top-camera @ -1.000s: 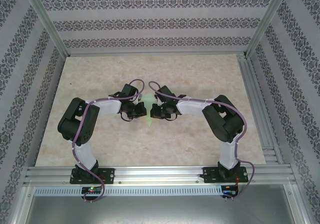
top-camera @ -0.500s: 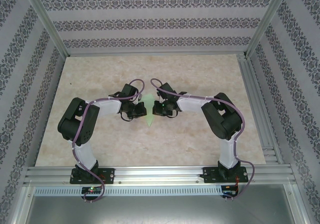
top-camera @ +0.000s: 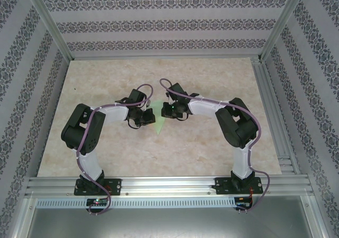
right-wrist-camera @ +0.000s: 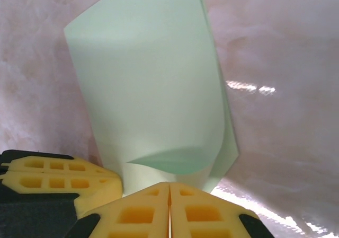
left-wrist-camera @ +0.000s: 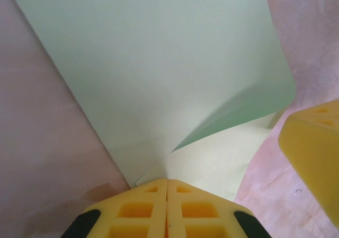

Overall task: Fold a paper plane with a square sheet of paper (pick it up from the middle)
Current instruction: Third fold the triangle at the center of the table.

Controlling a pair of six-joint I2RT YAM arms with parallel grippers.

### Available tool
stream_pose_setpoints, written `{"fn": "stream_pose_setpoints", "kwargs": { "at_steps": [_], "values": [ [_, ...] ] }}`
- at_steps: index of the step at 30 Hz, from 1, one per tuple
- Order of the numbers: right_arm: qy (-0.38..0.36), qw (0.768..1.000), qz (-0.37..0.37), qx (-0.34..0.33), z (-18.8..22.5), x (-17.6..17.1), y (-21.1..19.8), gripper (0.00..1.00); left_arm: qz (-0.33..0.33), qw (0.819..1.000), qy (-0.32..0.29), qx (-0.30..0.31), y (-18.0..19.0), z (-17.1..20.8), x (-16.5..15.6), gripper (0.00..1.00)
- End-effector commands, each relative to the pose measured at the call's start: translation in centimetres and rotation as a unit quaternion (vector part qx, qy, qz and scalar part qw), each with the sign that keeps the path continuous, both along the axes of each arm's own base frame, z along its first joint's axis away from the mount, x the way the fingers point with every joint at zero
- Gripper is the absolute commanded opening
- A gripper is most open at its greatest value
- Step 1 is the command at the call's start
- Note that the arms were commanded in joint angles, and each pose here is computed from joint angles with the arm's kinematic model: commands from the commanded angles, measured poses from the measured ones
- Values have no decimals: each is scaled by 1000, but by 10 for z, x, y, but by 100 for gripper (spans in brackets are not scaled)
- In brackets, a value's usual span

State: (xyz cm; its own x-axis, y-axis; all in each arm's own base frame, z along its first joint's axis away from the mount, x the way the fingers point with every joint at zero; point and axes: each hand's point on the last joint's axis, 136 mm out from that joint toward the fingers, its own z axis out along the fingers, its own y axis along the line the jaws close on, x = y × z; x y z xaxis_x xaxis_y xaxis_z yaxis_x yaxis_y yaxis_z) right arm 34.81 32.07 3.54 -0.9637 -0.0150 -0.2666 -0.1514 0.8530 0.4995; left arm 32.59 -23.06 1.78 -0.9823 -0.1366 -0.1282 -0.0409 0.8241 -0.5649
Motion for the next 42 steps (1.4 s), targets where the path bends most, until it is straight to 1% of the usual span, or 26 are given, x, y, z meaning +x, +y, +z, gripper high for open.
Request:
{"fn": "stream_pose_setpoints", "kwargs": {
  "at_steps": [1,5,7,10,13,16,20,26,31,34,37,39,42],
  "values": [
    [-2,1000,0,-13,-11,7,-3,9,-4,999,23,48,14,-23,-12,8],
    [12,999,-11,-28,-27,9,-11,9,-5,999,24,48,14,-23,-13,8],
    [15,999,-13,-27,-28,10,-12,9,-5,999,23,47,14,-22,-13,8],
    [1,1000,-8,-9,-12,13,-7,9,-6,999,24,48,14,-22,-13,8],
    [-27,1000,-6,11,13,19,-3,9,-6,998,25,49,14,-23,-14,8],
    [-41,999,-8,15,22,23,-4,9,-5,999,23,48,14,-22,-13,8],
    [-24,1000,-12,2,4,26,-8,9,-6,999,23,47,14,-22,-13,8],
    [13,1000,-6,0,-21,17,-5,9,-6,999,22,46,13,-22,-13,8],
    [25,999,-21,-34,-36,18,-18,9,-8,999,20,46,13,-20,-11,8],
    [14,999,-21,-22,-21,20,-17,9,-9,999,19,46,13,-20,-11,8],
    [-27,999,-19,9,13,28,-10,9,-10,999,18,46,12,-19,-10,8],
    [-43,999,-17,19,27,32,-8,9,-9,999,18,46,12,-19,-9,8],
    [-39,999,-13,15,23,33,-8,9,-10,999,18,47,12,-19,-9,8]
  ]
}}
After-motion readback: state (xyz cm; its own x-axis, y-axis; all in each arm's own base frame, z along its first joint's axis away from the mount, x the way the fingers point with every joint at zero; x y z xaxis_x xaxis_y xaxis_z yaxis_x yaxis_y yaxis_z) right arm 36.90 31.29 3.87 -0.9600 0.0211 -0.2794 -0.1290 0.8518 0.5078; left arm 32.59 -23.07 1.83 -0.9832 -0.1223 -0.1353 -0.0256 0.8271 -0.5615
